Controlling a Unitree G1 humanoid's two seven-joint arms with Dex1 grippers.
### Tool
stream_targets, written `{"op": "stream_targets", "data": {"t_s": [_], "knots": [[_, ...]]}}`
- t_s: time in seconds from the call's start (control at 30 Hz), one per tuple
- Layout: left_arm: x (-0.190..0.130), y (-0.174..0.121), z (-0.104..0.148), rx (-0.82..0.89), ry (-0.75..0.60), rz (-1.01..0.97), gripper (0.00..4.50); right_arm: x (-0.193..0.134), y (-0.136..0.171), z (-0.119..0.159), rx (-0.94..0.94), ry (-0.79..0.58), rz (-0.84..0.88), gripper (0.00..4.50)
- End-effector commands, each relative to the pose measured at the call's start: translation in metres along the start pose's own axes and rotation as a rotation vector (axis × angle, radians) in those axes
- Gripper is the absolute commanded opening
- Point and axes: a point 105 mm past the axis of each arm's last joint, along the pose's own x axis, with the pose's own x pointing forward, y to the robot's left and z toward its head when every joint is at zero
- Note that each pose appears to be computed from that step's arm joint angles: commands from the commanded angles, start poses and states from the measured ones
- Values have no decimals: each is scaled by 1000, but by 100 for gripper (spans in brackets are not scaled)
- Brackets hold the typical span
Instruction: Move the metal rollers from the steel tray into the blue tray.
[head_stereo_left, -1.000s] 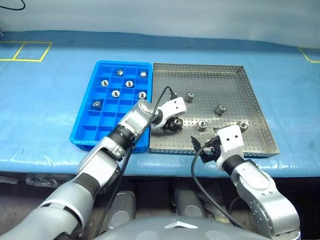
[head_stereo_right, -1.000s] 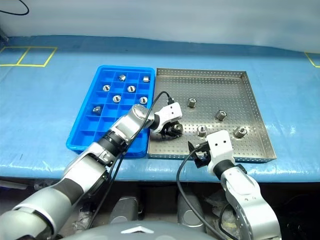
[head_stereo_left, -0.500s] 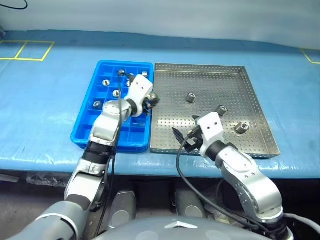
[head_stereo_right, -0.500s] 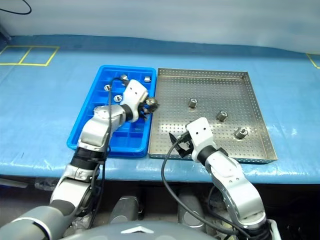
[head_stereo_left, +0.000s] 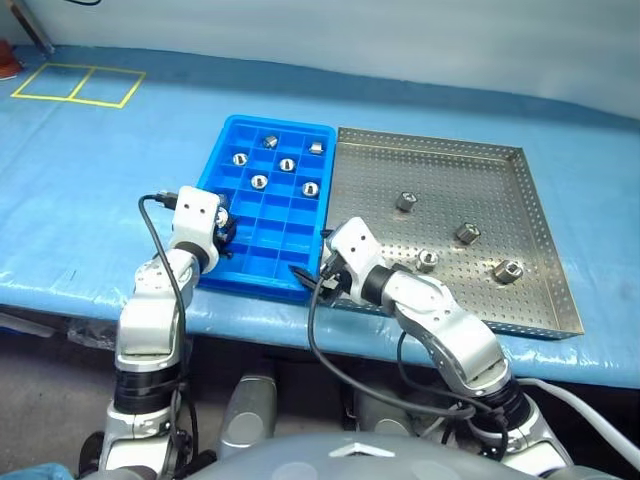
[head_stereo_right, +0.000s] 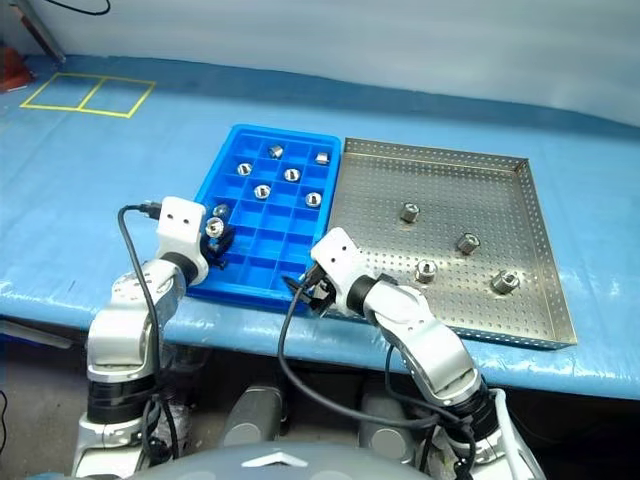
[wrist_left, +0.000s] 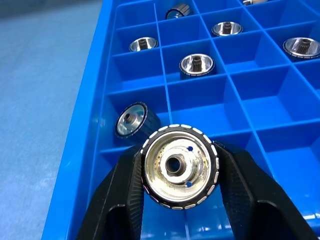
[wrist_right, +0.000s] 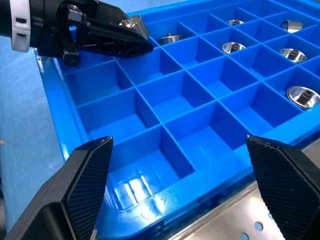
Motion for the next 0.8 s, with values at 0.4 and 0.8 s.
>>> {"op": "stream_targets", "data": {"t_s": [0.4, 0.8], "knots": [[9, -23, 27, 41, -74, -76, 185, -4, 0, 8, -7, -42, -20, 450], [8, -16, 23, 19, -35, -66, 286, -13, -5, 1, 27, -36, -89, 450]]}}
